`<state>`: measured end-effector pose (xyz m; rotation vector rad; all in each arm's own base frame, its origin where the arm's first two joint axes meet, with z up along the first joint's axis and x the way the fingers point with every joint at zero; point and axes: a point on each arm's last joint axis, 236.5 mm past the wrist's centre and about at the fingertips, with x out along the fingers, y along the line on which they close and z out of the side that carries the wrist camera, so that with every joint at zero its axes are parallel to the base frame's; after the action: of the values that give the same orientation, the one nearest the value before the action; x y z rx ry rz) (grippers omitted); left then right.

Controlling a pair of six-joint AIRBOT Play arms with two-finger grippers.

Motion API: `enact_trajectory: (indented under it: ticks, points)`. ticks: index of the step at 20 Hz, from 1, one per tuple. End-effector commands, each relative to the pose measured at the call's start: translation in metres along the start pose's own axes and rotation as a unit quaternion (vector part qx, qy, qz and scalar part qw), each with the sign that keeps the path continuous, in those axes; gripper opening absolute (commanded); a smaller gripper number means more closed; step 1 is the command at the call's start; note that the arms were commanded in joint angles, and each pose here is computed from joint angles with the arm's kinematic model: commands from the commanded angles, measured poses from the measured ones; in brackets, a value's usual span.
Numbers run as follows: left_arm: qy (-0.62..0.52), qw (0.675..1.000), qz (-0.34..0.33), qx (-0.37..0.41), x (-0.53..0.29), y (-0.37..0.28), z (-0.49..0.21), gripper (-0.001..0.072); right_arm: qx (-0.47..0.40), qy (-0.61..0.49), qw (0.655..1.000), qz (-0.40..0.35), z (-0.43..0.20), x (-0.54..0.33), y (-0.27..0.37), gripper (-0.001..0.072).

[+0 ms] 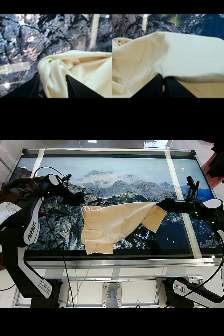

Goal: Fold the shirts.

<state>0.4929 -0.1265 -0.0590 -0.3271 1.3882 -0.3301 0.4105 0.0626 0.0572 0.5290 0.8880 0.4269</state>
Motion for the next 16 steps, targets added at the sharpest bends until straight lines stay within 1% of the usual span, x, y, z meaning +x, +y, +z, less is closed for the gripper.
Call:
enact_trajectory:
  ticks: [1, 6, 7, 8, 9, 10, 13, 14, 16]
  points:
    - [0.017, 1.0, 0.012, -0.005, 0.006, 0.008, -0.007, 0.0365, 0.0, -0.001, 1.0, 0.0, 0.001, 0.0, 0.0, 0.0032]
    - [0.037, 0.998, -0.045, -0.029, 0.023, -0.012, -0.013, 0.0358, 0.0, -0.001, 1.0, 0.0, 0.001, 0.0, 0.0, 0.0032]
    - [0.037, 0.997, -0.058, -0.028, 0.023, -0.017, -0.013, 0.0328, 0.0, -0.001, 1.0, 0.0, 0.001, 0.0, 0.0, 0.0032]
    - [0.036, 0.997, -0.07, -0.024, 0.023, -0.023, -0.012, 0.0216, 0.0, -0.001, 1.0, 0.0, 0.001, 0.0, 0.0, 0.0032]
    - [0.035, 0.996, -0.081, -0.019, 0.022, -0.028, -0.011, 0.0043, 0.0, -0.002, 1.0, 0.0, 0.001, 0.0, 0.0, 0.0032]
    - [0.037, 0.994, -0.099, -0.007, 0.021, -0.036, -0.013, 0.0013, 0.001, -0.004, 1.0, 0.001, 0.002, 0.0, 0.0, 0.0032]
    - [0.04, 0.979, -0.195, 0.044, -0.008, -0.085, -0.012, 0.0011, -0.001, -0.036, 0.999, 0.009, 0.021, -0.011, 0.008, 0.0032]
    - [0.027, 0.971, -0.23, 0.067, -0.03, -0.107, -0.005, 0.0011, -0.014, -0.052, 0.998, 0.009, 0.034, -0.023, 0.015, 0.0031]
    - [-0.038, 0.948, -0.291, 0.12, -0.102, -0.156, 0.018, 0.001, -0.057, -0.094, 0.994, 0.015, 0.065, -0.064, 0.043, 0.0031]
